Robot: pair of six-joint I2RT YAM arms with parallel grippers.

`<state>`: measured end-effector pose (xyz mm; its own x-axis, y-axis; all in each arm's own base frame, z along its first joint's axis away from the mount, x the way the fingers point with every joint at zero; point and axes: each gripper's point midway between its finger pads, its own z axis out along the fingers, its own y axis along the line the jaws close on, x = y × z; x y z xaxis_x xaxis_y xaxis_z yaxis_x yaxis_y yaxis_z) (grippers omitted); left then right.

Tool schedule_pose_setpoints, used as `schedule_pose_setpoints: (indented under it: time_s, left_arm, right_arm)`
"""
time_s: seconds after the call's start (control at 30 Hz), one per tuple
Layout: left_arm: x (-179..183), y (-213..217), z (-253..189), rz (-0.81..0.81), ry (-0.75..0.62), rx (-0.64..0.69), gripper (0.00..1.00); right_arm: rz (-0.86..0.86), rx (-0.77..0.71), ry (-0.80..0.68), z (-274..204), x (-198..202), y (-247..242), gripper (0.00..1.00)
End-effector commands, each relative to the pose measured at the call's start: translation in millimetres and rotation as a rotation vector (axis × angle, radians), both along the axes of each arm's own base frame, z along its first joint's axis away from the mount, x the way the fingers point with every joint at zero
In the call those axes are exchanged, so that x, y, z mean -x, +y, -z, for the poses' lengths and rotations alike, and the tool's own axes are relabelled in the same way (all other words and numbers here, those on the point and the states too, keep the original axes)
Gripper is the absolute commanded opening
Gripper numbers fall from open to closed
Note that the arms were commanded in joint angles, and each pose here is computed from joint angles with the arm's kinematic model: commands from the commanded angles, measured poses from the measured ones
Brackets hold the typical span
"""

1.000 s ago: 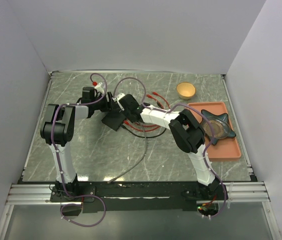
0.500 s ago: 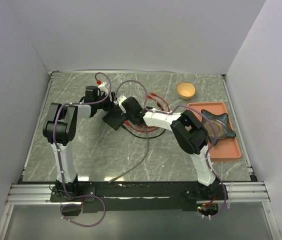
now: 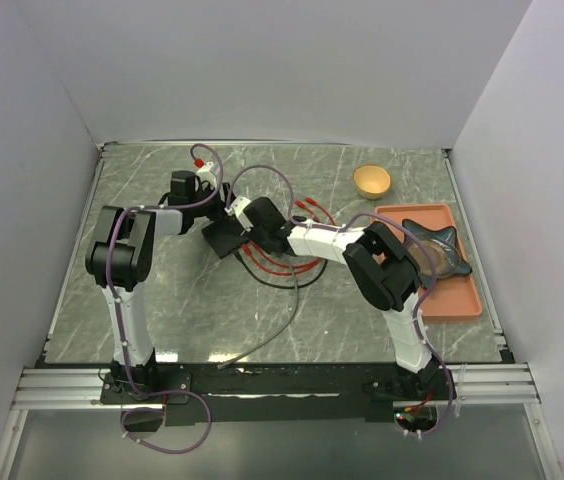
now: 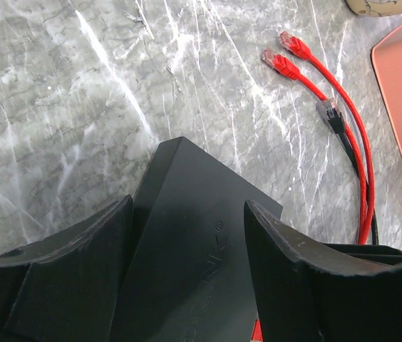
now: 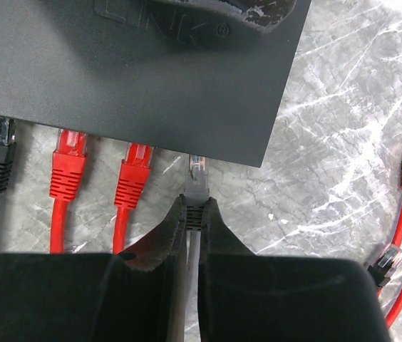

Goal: Insert the plug into the switch port

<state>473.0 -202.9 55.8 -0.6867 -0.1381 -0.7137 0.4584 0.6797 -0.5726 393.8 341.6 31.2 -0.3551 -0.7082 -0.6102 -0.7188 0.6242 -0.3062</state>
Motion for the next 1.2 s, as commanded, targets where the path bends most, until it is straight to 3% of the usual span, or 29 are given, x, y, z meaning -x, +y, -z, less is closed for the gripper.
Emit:
schedule_pose_setpoints:
  time_s: [0.0,0.43,1.17]
  left_arm:
    - [39,-45,-12,0.207,0.022,0.093,0.66]
    - [44,-52,0,0.234,0.045,0.079,0.63]
    - [69,-63,-2,0.263,0.077,0.118,0.65]
  right_arm:
    - [-0.005,-0.197,-0.154,-67,-20,45,0.0]
    - [0.079,-0.273,-0.218,-83,-24,37,0.0]
    - [0.152,-0.372,-0.123,-69,-21,54,0.0]
